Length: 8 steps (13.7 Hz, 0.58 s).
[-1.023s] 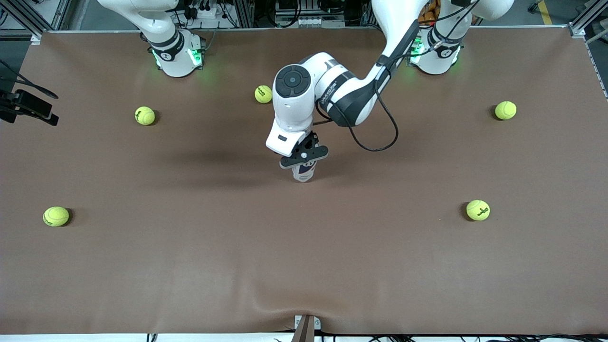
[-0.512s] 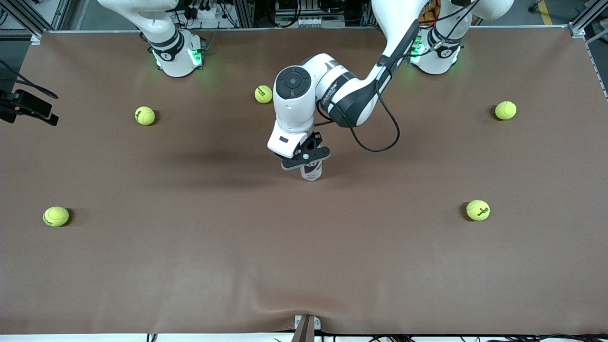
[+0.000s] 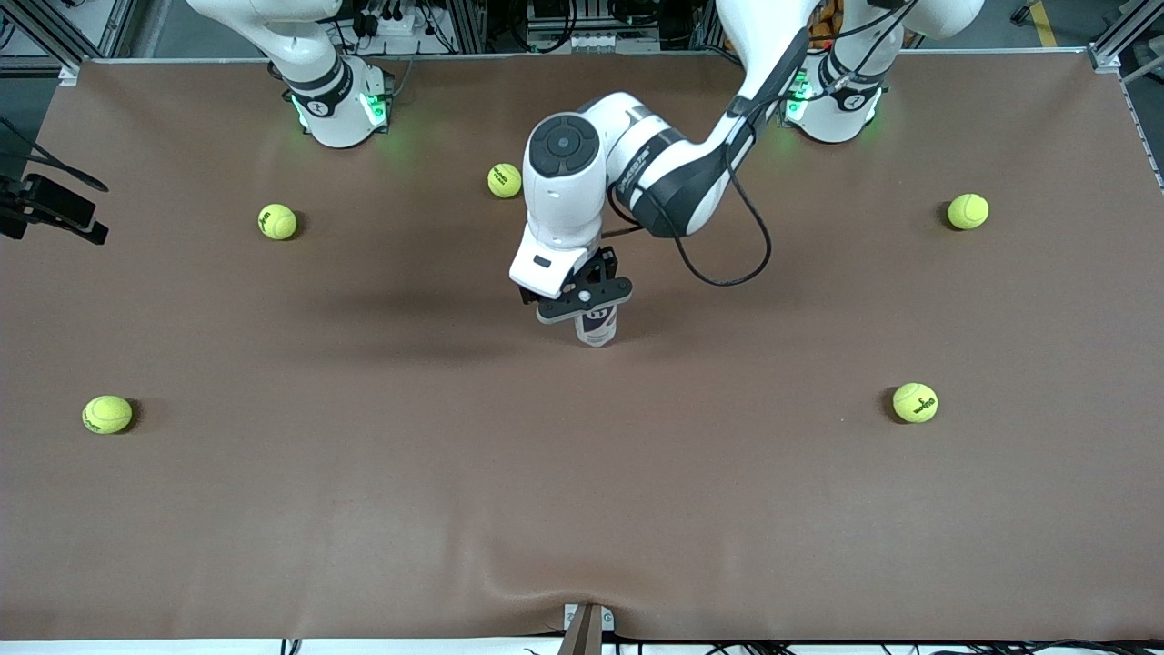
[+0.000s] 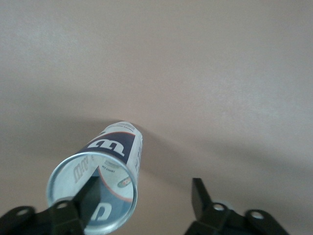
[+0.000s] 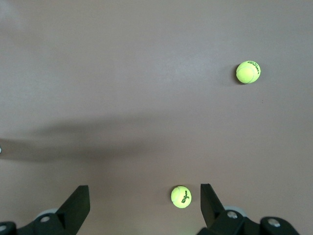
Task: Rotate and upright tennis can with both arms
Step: 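Lift and rotate the can upright with the left gripper, then set the can upright on the table and open the left gripper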
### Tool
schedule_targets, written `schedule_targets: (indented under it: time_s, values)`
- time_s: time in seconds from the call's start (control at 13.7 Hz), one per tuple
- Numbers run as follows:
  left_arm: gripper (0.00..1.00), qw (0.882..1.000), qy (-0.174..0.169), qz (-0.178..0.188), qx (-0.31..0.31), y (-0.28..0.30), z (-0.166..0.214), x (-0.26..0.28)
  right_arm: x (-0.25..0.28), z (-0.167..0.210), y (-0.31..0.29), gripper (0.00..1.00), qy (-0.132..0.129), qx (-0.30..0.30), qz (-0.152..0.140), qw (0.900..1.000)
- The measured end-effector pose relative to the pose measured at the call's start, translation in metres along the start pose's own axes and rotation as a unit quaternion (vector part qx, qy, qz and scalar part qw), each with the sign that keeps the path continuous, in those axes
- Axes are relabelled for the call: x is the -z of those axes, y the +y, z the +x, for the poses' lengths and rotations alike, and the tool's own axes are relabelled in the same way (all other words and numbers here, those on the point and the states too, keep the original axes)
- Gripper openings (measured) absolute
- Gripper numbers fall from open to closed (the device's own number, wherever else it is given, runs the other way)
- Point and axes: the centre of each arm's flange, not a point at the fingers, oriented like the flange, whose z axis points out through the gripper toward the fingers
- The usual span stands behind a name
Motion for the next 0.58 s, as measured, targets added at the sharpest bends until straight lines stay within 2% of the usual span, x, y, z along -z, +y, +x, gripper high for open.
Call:
schedule_targets:
  time_s: [0.07, 0.37, 0.58]
  values:
    - [0.99, 1.0, 0.0, 0.002, 0.002, -0.004, 0.001, 0.013, 0.0, 0.0, 0.001, 1.0, 0.0, -0.001, 0.0, 1.0]
    - [1.0, 0.999, -0.006, 0.024, 0.025, -0.035, 0.022, 0.066, -0.003, 0.002, 0.003, 1.0, -0.001, -0.003, 0.0, 1.0]
    - [1.0, 0.999, -0.006, 0.025, 0.031, -0.074, 0.068, 0.1, -0.006, 0.003, 0.004, 1.0, -0.004, -0.004, 0.0, 1.0]
